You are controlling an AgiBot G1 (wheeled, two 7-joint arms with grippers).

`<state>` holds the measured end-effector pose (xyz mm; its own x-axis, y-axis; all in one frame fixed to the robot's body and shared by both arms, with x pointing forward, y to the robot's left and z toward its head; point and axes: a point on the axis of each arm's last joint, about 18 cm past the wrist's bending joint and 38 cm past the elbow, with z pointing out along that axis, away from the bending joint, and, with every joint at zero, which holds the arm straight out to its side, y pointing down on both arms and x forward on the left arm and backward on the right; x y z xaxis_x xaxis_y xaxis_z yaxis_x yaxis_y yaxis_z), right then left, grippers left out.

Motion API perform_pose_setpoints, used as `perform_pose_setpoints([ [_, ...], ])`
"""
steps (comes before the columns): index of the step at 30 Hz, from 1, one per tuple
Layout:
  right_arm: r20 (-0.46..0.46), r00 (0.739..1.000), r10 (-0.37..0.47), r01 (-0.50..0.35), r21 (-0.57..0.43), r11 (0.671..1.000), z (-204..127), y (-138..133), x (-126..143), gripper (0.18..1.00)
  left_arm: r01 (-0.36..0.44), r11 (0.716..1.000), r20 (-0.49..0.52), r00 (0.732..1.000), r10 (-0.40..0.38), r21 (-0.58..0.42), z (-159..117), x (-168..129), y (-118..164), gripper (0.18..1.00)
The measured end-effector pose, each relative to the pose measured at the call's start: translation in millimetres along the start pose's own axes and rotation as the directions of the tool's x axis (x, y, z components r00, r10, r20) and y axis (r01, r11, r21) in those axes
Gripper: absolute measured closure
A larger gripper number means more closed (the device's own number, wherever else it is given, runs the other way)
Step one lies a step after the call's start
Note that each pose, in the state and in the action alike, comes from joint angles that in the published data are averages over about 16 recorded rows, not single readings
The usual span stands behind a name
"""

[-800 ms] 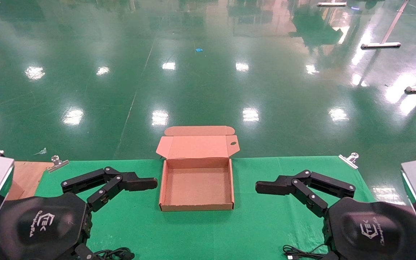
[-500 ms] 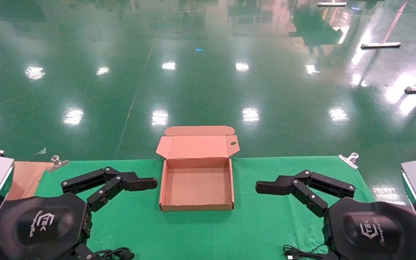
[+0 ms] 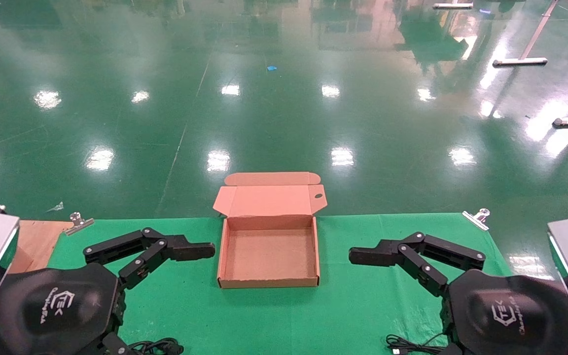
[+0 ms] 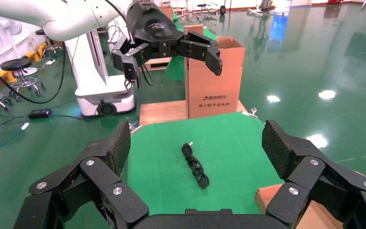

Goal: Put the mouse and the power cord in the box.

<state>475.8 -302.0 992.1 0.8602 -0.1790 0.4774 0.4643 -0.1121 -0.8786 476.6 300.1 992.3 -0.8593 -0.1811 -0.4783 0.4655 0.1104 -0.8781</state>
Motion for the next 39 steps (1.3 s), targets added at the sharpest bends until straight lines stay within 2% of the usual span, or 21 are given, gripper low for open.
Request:
perform_pose_setpoints([
  [5,0.001,1.0,-0.006,0.006,-0.006,1.0,0.1,1.1,0.1,0.178,0.001,1.0,-0.005,1.0,-0.001,-0.017,1.1,0.4,3.8,0.183],
  [10,-0.001,0.999,-0.032,0.032,-0.06,0.998,1.5,12.7,4.6,0.178,0.02,0.998,0.001,1.0,-0.02,-0.062,3.2,-4.8,19.2,0.183],
  [14,0.003,0.997,-0.071,0.071,-0.151,0.986,3.8,32.2,13.1,0.178,0.045,0.992,0.019,0.999,-0.043,-0.114,3.6,-14.3,40.5,0.183],
  [18,0.02,0.992,-0.126,0.126,-0.284,0.951,5.0,60.3,26.7,0.178,0.063,0.977,0.042,0.998,-0.055,-0.202,2.9,-27.8,70.3,0.183],
  [22,0.05,0.983,-0.174,0.178,-0.435,0.883,3.4,93.5,45.3,0.178,0.069,0.948,0.067,0.997,-0.051,-0.311,-0.4,-44.0,102.9,0.183],
  [26,0.101,0.97,-0.221,0.238,-0.572,0.785,-0.6,122.5,65.5,0.178,0.052,0.899,0.072,0.997,-0.023,-0.434,-6.3,-59.3,132.3,0.183],
  [29,0.147,0.956,-0.253,0.286,-0.66,0.695,-5.1,140.6,81.3,0.178,0.02,0.846,0.059,0.998,0.014,-0.532,-12.5,-70.8,150.3,0.183],
  [33,0.204,0.938,-0.281,0.335,-0.745,0.577,-11.2,160.2,100.4,0.178,-0.028,0.761,0.028,0.998,0.061,-0.648,-21.3,-84.9,169.6,0.183],
  [36,0.245,0.924,-0.293,0.367,-0.783,0.502,-14.3,170.9,112.0,0.178,-0.06,0.699,-0.001,0.996,0.085,-0.712,-26.4,-93.4,181.0,0.183],
  [39,0.28,0.912,-0.3,0.393,-0.805,0.445,-15.1,179.6,120.8,0.178,-0.087,0.647,-0.028,0.995,0.101,-0.758,-30.0,-99.6,190.6,0.183],
])
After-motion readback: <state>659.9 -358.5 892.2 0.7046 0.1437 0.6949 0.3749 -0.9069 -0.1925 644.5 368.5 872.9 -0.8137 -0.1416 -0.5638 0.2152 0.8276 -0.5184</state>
